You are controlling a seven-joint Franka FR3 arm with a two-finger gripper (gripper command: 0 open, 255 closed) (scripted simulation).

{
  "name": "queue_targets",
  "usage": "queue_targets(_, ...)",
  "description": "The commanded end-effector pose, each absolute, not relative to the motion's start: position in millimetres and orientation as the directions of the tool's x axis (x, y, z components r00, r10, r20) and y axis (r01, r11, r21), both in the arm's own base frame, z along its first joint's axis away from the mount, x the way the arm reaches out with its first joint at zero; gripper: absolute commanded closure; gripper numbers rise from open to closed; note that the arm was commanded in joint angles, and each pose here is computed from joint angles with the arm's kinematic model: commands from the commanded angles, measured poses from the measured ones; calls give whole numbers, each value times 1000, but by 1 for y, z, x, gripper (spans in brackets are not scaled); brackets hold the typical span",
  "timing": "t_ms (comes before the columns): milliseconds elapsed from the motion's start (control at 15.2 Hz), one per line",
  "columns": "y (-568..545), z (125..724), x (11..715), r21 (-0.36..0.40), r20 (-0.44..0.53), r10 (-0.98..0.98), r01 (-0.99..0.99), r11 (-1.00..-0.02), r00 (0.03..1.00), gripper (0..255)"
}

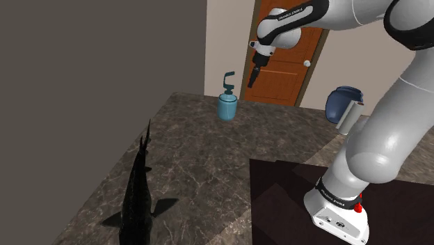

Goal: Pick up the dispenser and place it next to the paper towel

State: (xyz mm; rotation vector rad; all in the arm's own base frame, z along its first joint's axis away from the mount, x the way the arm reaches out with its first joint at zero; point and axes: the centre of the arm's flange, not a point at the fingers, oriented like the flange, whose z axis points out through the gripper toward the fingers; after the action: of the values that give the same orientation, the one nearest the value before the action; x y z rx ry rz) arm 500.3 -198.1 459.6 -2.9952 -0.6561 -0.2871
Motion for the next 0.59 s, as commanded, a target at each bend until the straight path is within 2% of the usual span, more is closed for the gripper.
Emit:
queue_targets(0, -209, 452, 521, -15, 219, 447, 461, -887, 867, 0)
queue_targets(528, -241, 429, 601, 6, 295, 560, 585, -811, 774, 0)
